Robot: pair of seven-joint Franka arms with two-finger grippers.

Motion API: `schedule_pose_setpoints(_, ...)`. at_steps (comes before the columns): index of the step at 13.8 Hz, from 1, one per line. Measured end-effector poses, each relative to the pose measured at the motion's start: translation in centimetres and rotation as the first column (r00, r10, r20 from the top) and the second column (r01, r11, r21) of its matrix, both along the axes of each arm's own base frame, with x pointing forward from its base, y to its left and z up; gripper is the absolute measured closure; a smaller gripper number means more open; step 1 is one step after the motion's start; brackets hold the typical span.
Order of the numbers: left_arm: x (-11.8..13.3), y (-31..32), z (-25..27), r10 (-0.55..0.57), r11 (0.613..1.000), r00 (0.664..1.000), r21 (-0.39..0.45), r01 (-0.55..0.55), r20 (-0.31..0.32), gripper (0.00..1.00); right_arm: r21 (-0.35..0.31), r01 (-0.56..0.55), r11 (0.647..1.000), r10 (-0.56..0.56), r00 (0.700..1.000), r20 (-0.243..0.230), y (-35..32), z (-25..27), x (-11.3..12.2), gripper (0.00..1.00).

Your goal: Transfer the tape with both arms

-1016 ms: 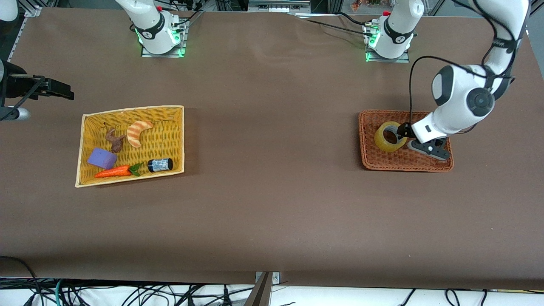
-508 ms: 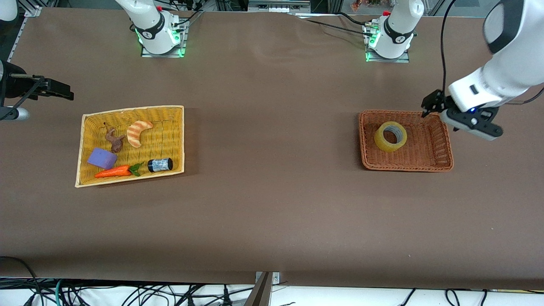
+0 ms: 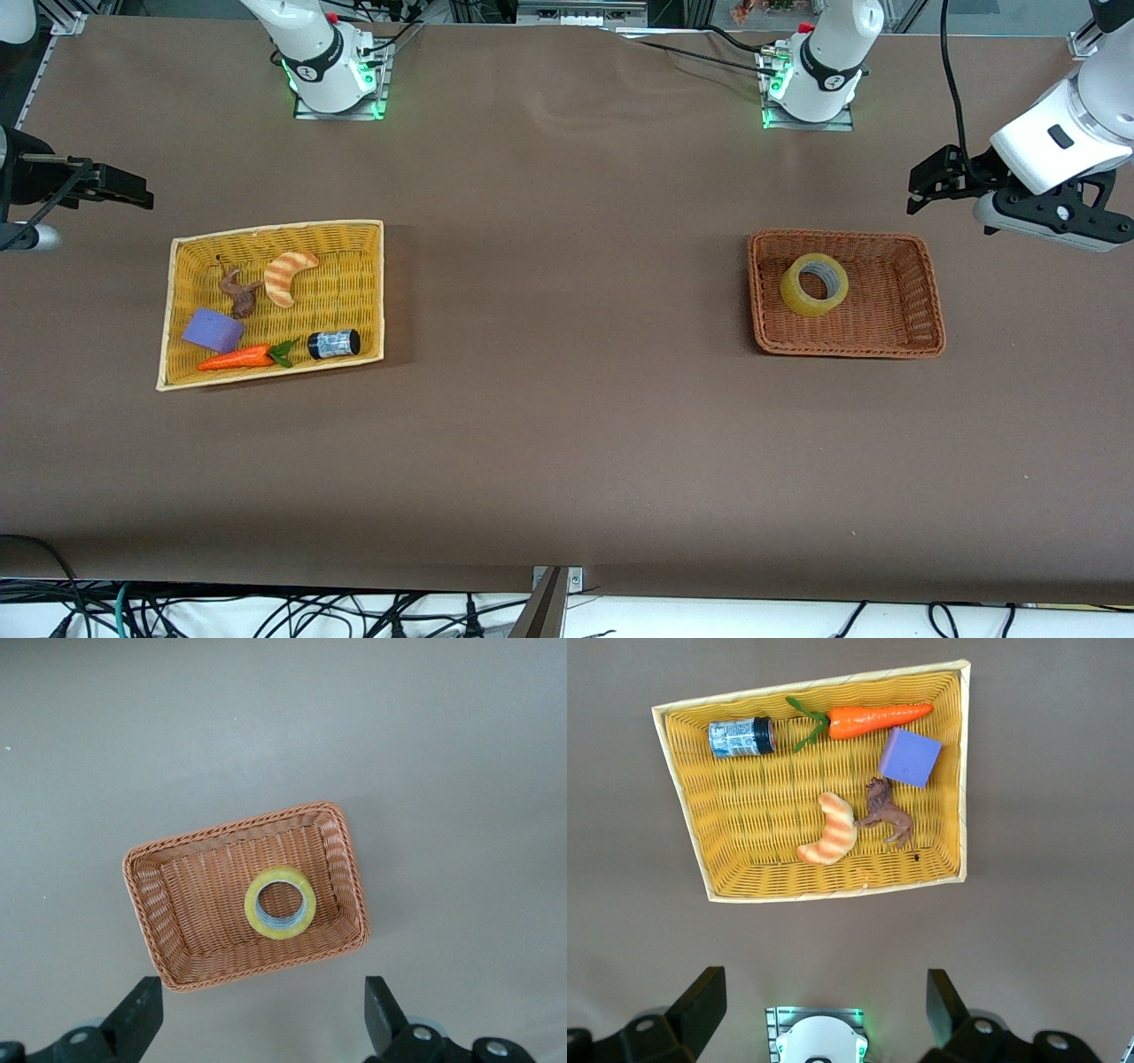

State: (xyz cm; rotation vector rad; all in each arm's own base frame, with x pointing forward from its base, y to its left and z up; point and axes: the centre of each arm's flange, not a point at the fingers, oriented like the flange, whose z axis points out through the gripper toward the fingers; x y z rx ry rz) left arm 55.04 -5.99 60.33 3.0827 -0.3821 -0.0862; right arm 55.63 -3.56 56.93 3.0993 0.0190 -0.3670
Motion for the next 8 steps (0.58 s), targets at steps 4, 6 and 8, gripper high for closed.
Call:
schedule_pose_setpoints(4,0.14,-0.66,0.21,-0.011,1.000,1.000,0.008,0.011,0.006,0.00,0.000,0.000,1.000,0.000,1.000,0.000,0.00,0.00,0.00,0.00)
schedule_pose_setpoints(6,0.22,-0.56,0.16,-0.010,1.000,1.000,0.014,0.010,0.005,0.00,0.000,0.000,1.000,0.000,1.000,0.000,0.00,0.00,0.01,0.00)
schedule_pose_setpoints(8,0.33,-0.48,-0.02,0.013,1.000,1.000,0.016,-0.013,0.001,0.00,0.000,0.000,1.000,0.000,1.000,0.001,0.00,0.00,0.01,0.00)
